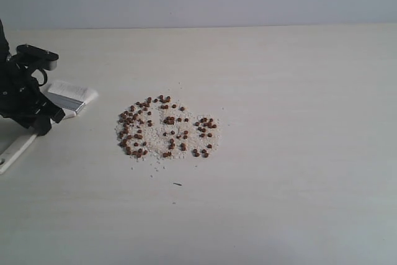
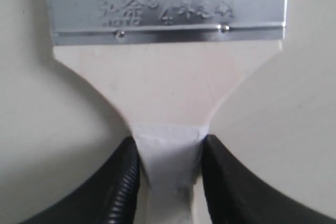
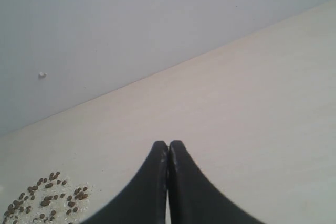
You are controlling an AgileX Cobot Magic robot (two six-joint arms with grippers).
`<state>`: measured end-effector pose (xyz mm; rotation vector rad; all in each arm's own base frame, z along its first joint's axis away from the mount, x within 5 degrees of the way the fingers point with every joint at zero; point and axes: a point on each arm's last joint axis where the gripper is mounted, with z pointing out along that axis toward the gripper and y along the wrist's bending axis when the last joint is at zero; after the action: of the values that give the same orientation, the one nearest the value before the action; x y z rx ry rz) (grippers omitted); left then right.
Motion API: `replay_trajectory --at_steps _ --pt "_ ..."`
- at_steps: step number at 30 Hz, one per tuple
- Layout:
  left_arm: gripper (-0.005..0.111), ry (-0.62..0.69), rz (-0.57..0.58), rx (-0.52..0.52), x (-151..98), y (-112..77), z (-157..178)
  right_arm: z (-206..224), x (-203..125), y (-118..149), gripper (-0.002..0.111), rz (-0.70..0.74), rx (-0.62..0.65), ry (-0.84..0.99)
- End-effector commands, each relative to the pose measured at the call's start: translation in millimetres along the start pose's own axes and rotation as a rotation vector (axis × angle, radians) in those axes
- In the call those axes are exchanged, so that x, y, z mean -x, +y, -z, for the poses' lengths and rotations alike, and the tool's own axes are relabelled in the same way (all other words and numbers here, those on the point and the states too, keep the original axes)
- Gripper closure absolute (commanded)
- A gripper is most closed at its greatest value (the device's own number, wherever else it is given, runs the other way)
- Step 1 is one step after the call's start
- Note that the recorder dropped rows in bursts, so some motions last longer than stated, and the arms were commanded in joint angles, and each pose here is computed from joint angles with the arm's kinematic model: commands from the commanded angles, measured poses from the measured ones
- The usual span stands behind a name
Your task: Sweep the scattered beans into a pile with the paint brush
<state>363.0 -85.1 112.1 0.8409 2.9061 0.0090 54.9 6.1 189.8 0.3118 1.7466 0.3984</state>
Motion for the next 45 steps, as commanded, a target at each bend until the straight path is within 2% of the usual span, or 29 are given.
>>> replay_trajectory --at_steps 1,11,17,24,32,45 --pt "0.107 0.088 0.008 -0.036 -1 -1.5 9 0 0 -1 0.108 0.006 -0.002 -0.010" --pt "0.107 0.037 0.014 -0.038 0 -2.7 73 0 0 -1 0.108 0.006 -0.002 -0.010" --pt "0.107 0.005 0.012 -0.029 -3 -3.9 92 0 0 -1 0.108 0.006 -0.002 -0.010" --pt "0.107 -0.045 0.036 -0.065 -4 -9.1 109 0 0 -1 0.108 0.006 -0.002 -0.010" --pt "0.107 -0.172 0.039 -0.219 -1 -25.6 132 0 0 -1 0.108 0.006 -0.002 -0.010" --pt "0.107 -0.256 0.015 -0.336 4 -36.6 141 0 0 -1 0.108 0.006 -0.002 -0.010"
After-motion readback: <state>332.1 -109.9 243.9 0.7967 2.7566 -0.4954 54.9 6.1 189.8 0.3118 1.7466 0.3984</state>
